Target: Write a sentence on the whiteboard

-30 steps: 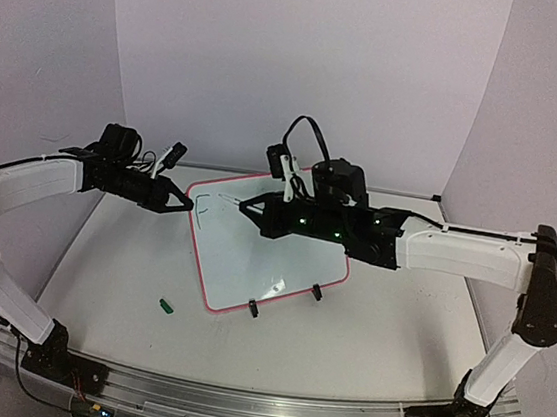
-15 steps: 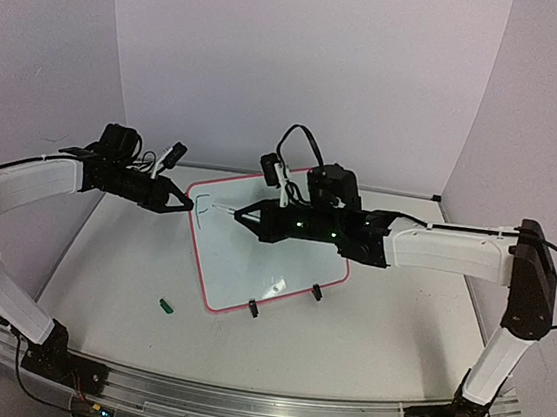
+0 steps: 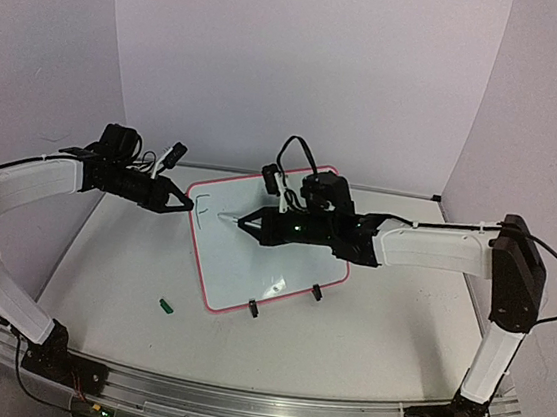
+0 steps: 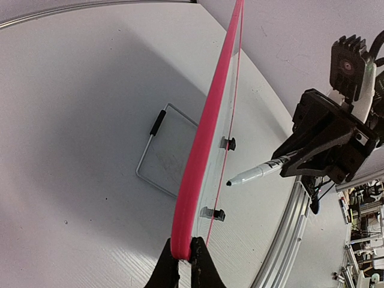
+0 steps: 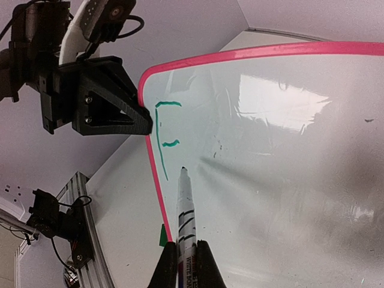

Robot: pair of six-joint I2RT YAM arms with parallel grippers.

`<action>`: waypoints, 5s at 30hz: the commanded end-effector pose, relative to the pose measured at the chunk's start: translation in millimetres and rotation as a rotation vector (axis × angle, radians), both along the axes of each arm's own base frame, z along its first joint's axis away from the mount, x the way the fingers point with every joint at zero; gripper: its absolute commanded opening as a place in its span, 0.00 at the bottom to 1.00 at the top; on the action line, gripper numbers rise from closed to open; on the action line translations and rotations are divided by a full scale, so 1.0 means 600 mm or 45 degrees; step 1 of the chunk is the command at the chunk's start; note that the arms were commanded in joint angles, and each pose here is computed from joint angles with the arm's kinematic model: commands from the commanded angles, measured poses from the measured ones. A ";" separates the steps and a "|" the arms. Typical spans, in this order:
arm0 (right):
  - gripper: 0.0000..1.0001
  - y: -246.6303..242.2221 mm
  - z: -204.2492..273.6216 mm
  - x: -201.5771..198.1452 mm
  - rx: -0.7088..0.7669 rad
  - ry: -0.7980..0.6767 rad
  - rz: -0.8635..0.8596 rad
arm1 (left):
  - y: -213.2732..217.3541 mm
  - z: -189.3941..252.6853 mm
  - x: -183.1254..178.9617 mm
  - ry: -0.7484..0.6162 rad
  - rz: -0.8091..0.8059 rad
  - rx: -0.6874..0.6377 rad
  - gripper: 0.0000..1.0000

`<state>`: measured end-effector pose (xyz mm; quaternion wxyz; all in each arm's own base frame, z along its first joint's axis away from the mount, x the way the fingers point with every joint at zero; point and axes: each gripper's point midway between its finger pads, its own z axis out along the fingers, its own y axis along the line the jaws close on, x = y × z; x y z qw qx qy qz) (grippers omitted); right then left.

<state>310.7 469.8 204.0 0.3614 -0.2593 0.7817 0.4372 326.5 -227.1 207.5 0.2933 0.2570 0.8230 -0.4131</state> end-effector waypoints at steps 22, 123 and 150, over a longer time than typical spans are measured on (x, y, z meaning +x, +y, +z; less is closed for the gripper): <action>0.00 0.034 -0.001 0.020 0.047 0.009 0.044 | 0.005 -0.027 0.003 0.000 -0.012 0.082 0.00; 0.00 0.000 0.054 0.016 0.049 -0.069 -0.020 | -0.005 -0.035 -0.003 0.017 -0.040 0.094 0.00; 0.00 0.003 0.022 0.045 0.013 -0.039 -0.126 | -0.009 -0.036 -0.006 0.020 -0.050 0.097 0.00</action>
